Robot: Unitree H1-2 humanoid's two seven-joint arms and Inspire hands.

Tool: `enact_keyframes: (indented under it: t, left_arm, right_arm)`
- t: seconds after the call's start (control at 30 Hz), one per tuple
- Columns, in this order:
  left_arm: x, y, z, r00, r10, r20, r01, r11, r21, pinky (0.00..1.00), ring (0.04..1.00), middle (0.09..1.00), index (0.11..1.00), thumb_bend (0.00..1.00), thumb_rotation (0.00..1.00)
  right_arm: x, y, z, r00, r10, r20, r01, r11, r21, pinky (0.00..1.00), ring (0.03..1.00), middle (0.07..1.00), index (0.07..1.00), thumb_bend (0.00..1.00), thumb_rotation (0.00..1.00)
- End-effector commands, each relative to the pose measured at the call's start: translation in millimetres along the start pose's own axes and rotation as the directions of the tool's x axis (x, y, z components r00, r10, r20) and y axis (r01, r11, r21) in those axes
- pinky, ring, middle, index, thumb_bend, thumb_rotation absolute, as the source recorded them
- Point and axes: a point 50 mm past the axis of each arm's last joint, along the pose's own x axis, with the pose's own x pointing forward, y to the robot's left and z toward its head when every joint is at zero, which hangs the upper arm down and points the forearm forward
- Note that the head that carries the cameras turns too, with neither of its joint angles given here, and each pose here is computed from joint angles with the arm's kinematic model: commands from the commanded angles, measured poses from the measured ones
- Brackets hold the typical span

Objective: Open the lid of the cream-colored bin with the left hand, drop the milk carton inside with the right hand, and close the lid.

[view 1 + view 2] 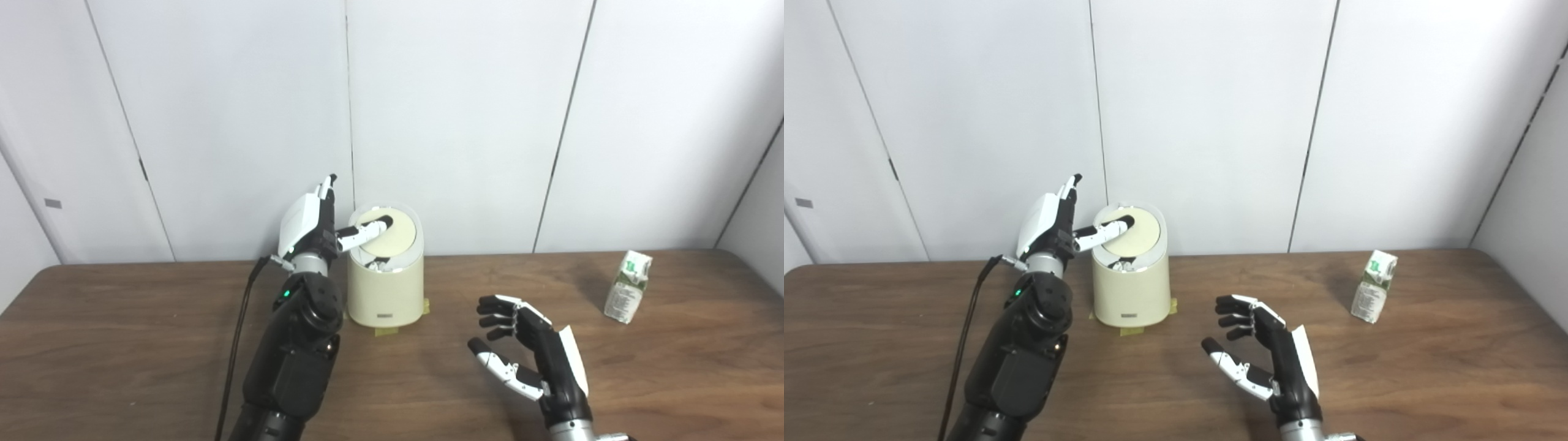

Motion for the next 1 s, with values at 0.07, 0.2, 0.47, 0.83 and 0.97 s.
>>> enact_keyframes:
  t: [0.07, 0.2, 0.47, 0.83, 0.97]
  left_arm:
    - [12.5, 17.3, 39.8, 0.994, 0.069, 0.079, -0.070, 0.997, 0.009, 1.00, 1.000, 1.000, 1.000, 0.88, 0.41]
    - [14.5, 15.7, 40.9, 0.995, 0.056, 0.082, -0.058, 0.998, 0.028, 1.00, 1.000, 1.000, 1.000, 0.91, 0.38]
    - [13.5, 10.4, 30.4, 0.995, 0.060, 0.080, -0.066, 0.996, 0.068, 1.00, 1.000, 1.000, 1.000, 0.94, 0.30]
    - [11.1, -0.7, 18.5, 0.990, 0.096, 0.103, -0.123, 0.946, 0.301, 1.00, 1.000, 1.000, 1.000, 0.93, 0.16]
    - [11.5, -0.7, 17.7, 0.984, 0.123, 0.127, -0.162, 0.912, 0.376, 1.00, 1.000, 1.000, 1.000, 0.92, 0.11]
  right_arm:
    - [-17.2, -2.4, -24.2, 0.998, 0.020, -0.066, -0.024, 0.998, -0.052, 0.53, 0.626, 0.666, 0.670, 0.29, 0.26]
    - [-16.6, -0.8, -24.1, 0.998, 0.024, -0.062, -0.026, 0.999, -0.038, 0.54, 0.635, 0.674, 0.672, 0.28, 0.23]
    - [-16.5, 0.5, -24.1, 0.998, 0.015, -0.060, -0.017, 0.999, -0.037, 0.54, 0.636, 0.673, 0.666, 0.28, 0.22]
    - [-18.0, -1.4, -23.0, 0.998, 0.016, -0.057, -0.019, 0.999, -0.051, 0.55, 0.636, 0.673, 0.665, 0.28, 0.26]
    - [-18.4, -1.4, -23.0, 0.998, 0.017, -0.063, -0.019, 0.999, -0.034, 0.55, 0.635, 0.673, 0.667, 0.29, 0.24]
